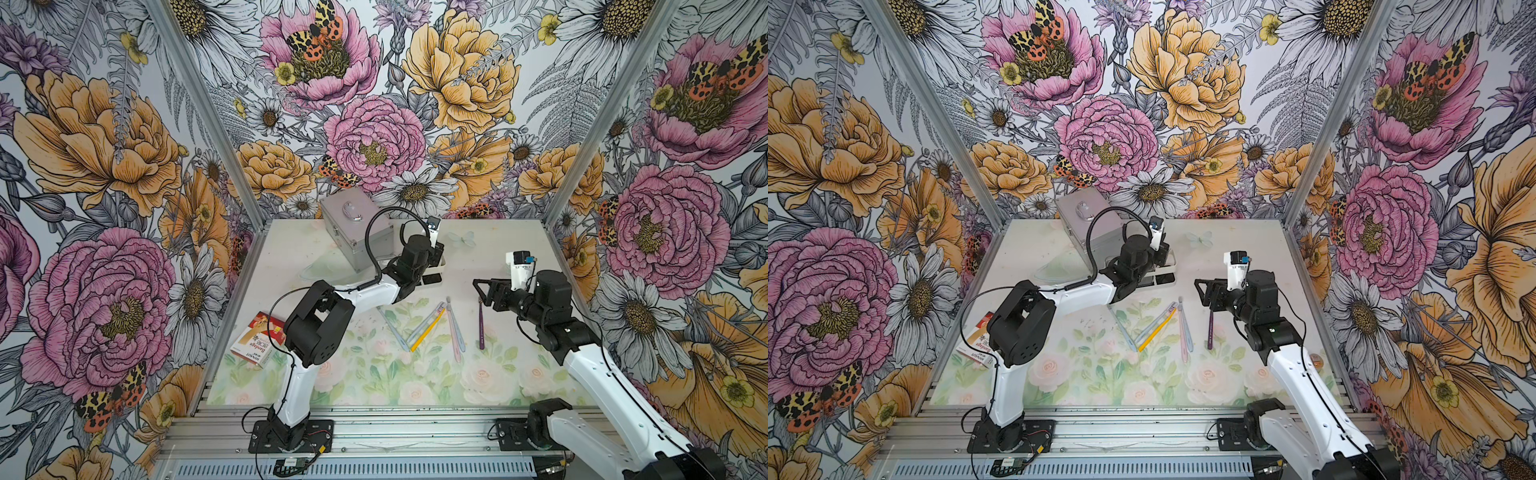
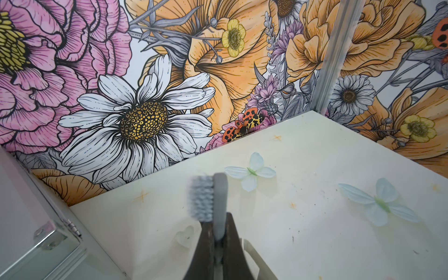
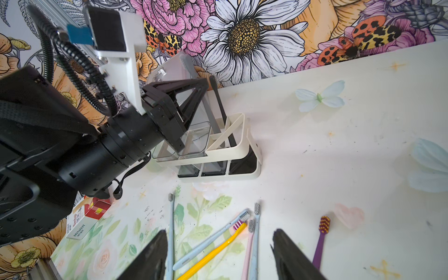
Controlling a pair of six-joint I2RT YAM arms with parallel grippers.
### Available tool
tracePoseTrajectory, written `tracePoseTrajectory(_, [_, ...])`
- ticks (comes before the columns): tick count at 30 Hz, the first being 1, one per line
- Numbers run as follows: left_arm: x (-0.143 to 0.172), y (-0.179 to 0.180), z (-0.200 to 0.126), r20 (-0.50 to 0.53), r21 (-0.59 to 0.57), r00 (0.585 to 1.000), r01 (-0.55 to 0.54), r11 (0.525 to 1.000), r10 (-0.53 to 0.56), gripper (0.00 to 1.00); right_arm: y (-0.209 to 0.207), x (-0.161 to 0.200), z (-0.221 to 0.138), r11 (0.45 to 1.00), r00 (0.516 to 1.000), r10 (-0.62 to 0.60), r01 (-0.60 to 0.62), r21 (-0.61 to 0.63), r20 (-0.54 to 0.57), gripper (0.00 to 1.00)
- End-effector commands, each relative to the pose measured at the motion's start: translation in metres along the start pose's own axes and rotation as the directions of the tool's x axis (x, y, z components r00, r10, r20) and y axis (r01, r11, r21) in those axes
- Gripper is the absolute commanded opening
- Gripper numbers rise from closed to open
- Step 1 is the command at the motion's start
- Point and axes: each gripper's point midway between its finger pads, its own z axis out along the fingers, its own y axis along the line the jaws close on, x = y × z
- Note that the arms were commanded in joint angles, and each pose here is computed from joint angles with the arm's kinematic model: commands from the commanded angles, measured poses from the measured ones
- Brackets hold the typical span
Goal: Place the toothbrush into the toothbrush holder
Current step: Place the toothbrush in the toothbrush holder.
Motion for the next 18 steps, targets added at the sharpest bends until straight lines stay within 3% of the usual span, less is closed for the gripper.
tracePoseTrajectory(1, [-0.016, 0.015, -0.003, 0.056, -0.057, 0.998, 0.043, 0.997, -0.04, 0.0, 0.001, 0.002, -0.002, 1.0, 1.0, -0.008, 0.008, -0.015, 0.002, 0.7])
tracePoseTrajectory(3, [-0.016, 0.014, -0.004, 0.061, -0.059, 0.997, 0.05, 0.997, -0.046, 0.04, 0.001, 0.0, -0.003, 1.0, 1.0, -0.007, 0.008, -0.014, 0.007, 0.7])
tracePoseTrajectory(7, [-0.017, 0.016, -0.005, 0.072, -0.065, 0.996, 0.059, 0.996, -0.055, 0.3, 0.0, 0.001, -0.004, 1.0, 1.0, -0.007, 0.007, -0.012, 0.009, 0.7])
tracePoseTrajectory(11, [-0.02, 0.017, -0.008, 0.08, -0.073, 0.996, 0.057, 0.996, -0.051, 0.47, -0.002, 0.003, -0.004, 1.0, 1.0, -0.004, 0.004, -0.009, 0.004, 0.7])
tracePoseTrajectory(18, [-0.032, 0.019, -0.017, 0.111, -0.078, 0.992, 0.071, 0.994, -0.063, 0.53, -0.004, 0.004, -0.003, 1.0, 1.0, 0.001, -0.001, -0.004, 0.002, 0.7])
